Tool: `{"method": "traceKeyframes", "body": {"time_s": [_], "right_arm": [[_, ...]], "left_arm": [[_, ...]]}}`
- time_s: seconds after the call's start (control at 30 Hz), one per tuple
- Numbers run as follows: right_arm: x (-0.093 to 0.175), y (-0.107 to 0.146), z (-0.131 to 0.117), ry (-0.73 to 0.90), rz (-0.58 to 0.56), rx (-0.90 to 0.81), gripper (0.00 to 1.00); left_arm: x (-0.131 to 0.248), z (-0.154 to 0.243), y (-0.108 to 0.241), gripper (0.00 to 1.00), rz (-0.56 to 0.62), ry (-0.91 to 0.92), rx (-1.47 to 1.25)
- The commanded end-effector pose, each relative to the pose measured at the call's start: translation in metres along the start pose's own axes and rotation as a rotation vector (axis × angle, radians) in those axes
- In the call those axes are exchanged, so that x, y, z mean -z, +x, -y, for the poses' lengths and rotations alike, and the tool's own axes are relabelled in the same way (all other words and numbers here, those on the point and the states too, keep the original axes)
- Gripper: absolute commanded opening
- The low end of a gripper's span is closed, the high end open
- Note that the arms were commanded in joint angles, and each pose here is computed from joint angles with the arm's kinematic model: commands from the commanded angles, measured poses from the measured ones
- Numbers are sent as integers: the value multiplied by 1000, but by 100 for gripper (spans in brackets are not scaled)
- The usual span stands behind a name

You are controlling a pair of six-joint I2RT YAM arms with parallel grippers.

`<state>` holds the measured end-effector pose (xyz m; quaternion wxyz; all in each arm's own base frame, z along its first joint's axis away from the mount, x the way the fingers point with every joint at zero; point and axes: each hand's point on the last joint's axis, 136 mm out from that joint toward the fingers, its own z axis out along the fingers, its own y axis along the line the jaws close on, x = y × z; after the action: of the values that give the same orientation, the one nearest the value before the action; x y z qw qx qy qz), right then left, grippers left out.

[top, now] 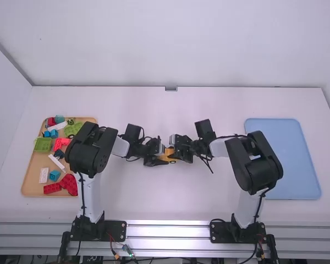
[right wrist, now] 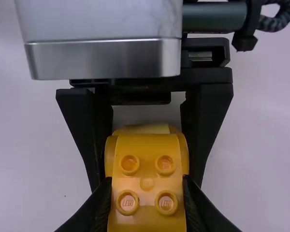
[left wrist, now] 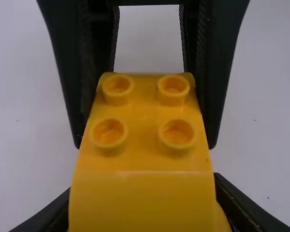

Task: Assemble lego blocks to make yellow taxi

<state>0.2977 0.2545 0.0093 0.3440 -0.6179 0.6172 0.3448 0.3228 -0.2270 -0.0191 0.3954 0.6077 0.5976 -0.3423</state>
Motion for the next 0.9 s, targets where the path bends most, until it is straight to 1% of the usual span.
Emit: {"method": "traceKeyframes", "body": {"time_s": [0.0, 0.1, 0.23, 0.33, 0.47, 0.6, 0.67, 0.8, 0.87], "right_arm": [[-1, 41, -6, 24, -142, -89, 0], [-4, 39, -9, 12, -141, -60, 0], [-9, 34, -5, 29, -138, -60, 0], [-13, 34, -7, 29, -153, -50, 0], [-18, 43, -7, 22, -178, -66, 0], [-25, 65, -8, -24, -214, -146, 0], [-28, 71, -14, -62, -234, -143, 0], [-31, 74, -21, -114, -264, -101, 0], [-33, 75, -21, -111, -293, -89, 0]], "left_arm": [[-3, 13, 26, 19, -81, 5, 55], [-4, 14, 25, 19, -81, 8, 51], [-4, 14, 26, 19, -82, 10, 54], [-4, 15, 26, 18, -83, 12, 57], [-4, 16, 26, 18, -85, 14, 61], [-4, 15, 27, 17, -88, 12, 60], [-4, 15, 27, 17, -87, 12, 59], [-2, 13, 28, 16, -87, 5, 63], [-2, 13, 28, 15, -88, 4, 63]]}}
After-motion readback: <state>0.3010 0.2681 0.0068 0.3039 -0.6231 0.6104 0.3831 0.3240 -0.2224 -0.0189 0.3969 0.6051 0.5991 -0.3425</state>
